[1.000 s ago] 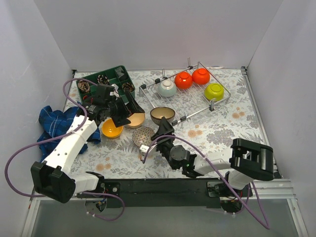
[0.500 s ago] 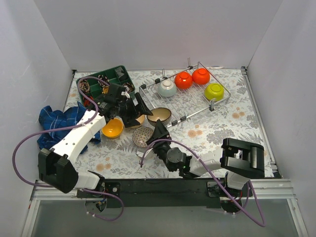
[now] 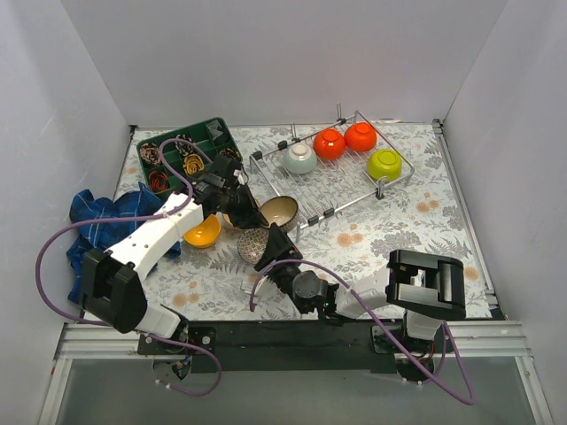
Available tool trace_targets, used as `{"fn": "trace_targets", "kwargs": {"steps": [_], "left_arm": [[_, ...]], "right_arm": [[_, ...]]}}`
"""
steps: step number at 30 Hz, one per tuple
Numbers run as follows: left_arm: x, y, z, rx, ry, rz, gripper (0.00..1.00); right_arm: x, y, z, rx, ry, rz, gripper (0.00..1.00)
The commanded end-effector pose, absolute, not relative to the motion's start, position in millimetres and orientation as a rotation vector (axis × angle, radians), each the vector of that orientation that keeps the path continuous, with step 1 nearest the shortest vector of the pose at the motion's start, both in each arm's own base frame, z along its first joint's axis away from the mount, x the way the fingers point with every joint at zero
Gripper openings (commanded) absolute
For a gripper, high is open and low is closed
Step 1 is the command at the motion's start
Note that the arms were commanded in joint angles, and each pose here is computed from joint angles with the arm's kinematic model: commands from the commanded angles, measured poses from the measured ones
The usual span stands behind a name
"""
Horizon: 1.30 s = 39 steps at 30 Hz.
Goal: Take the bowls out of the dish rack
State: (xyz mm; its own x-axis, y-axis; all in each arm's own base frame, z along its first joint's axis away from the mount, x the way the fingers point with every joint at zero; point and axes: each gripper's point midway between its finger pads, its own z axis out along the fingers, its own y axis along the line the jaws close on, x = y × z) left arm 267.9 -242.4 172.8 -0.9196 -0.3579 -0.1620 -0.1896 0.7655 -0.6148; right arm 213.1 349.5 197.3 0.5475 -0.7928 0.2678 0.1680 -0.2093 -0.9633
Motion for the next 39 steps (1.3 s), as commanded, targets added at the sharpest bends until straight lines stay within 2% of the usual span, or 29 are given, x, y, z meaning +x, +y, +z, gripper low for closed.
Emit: {"fn": "trace_targets", "kwargs": {"steps": [1, 3, 4, 7, 10, 18, 19, 21, 23, 24, 28, 33, 39], "left_arm": [[279, -242, 204, -0.359, 2.58, -0.901, 0.0], [285, -235, 205, -0.365, 2.555, -0.845, 0.0], [288, -233, 209, -0.364, 2.539, -0.831, 0.0], [301, -222, 216, -0.372, 2.476, -0.738, 0.0], [313, -208, 222, -0.375, 2.421, -0.636, 0.0], [323, -175, 217, -0.401, 2.331, -0.428, 0.0], [322, -168, 222, -0.397, 2.304, -0.408, 0.0], [318, -163, 217, -0.385, 2.299, -0.387, 0.0], [315, -157, 220, -0.375, 2.271, -0.377, 0.0], [312, -155, 213, -0.368, 2.278, -0.364, 0.0], [312, -148, 207, -0.325, 2.246, -0.344, 0.0], [336, -140, 200, -0.288, 2.176, -0.291, 0.0], [369, -132, 189, -0.278, 2.147, -0.263, 0.0]], "right_arm": [[215, 313, 285, -0.98, 0.77, -0.787, 0.4], [214, 310, 279, -0.988, 0.79, -0.792, 0.61], [214, 309, 278, -0.987, 0.801, -0.794, 0.75], [213, 302, 269, -0.993, 0.847, -0.794, 0.9], [209, 294, 261, -1.0, 0.894, -0.784, 0.96], [211, 267, 220, -1.052, 1.145, -0.702, 0.98], [209, 274, 212, -0.983, 1.244, -0.559, 0.98], [205, 272, 190, -1.136, 1.325, -0.511, 0.98], [204, 276, 196, -0.993, 1.482, -0.294, 0.98], [201, 270, 183, -1.061, 1.529, -0.286, 0.98], [202, 259, 175, -1.007, 1.69, -0.139, 0.98], [197, 262, 171, -0.858, 1.852, 0.155, 0.98], [200, 250, 169, -0.76, 1.923, 0.268, 0.98]]}}
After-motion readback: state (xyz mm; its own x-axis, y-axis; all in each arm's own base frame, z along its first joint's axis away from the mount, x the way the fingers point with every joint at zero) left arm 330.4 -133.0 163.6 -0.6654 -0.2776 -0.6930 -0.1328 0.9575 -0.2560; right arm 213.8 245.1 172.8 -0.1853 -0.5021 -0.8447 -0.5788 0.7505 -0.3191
